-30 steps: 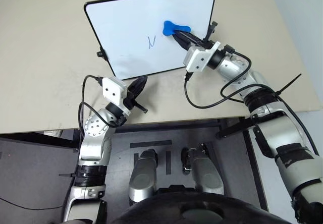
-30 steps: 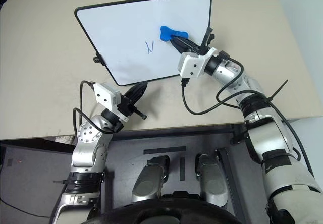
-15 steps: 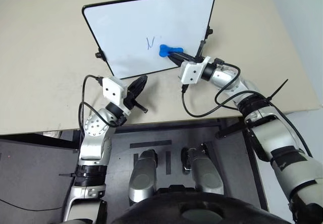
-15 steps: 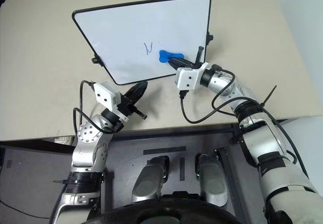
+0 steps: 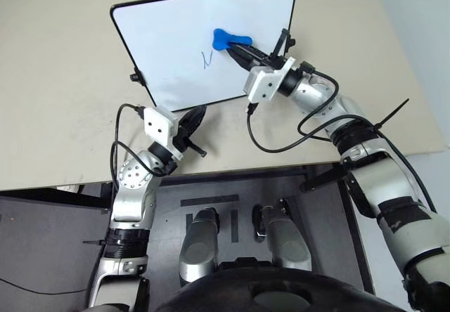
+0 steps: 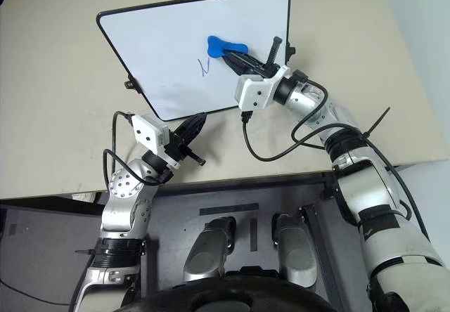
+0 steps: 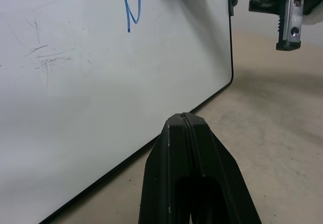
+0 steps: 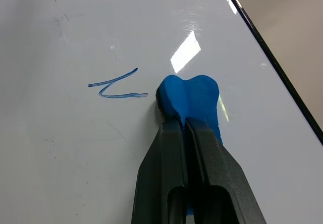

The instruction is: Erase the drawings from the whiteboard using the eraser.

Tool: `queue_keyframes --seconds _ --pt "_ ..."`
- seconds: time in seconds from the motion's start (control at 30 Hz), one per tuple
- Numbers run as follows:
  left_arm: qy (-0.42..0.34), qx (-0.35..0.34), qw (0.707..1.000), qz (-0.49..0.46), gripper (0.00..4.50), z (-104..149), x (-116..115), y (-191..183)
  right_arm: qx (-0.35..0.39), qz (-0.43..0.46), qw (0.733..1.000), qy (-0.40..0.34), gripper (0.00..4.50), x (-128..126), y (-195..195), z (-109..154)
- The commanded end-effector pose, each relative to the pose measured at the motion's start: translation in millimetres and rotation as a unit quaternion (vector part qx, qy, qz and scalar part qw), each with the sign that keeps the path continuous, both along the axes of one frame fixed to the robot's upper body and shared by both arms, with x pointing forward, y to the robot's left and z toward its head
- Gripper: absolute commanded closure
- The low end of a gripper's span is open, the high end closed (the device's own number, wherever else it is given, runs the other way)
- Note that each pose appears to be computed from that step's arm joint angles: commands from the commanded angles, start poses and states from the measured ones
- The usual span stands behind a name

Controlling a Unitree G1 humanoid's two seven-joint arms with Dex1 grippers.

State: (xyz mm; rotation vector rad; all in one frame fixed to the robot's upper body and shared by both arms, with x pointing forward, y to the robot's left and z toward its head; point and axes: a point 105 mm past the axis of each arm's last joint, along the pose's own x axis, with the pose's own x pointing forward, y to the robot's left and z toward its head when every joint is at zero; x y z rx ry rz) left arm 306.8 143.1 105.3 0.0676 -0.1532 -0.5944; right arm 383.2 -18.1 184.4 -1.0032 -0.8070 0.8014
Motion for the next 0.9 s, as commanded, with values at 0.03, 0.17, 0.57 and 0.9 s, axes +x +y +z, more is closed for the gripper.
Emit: queue_keyframes --seconds 0.03,0.17,0.57,0.9 --pt "-0.025 0.000 1.000 -0.004 4.50 10.8 0.4 -2.1 -0.007 0.008 1.000 0.020 4.47 -1.3 8.5 -8.1" --pt "-0.026 0.001 1.000 -0.004 4.50 10.9 0.5 -1.9 -0.054 0.015 0.996 0.067 4.47 -4.0 14.5 -38.4" --pt "-0.025 0.002 1.000 -0.004 4.50 10.9 0.8 -1.5 -0.012 -0.002 1.000 0.011 4.47 1.9 15.8 -8.0" --pt "-0.026 0.002 1.000 -0.008 4.50 11.1 1.0 -3.2 0.048 0.018 0.997 -0.052 4.47 -6.6 22.5 29.8"
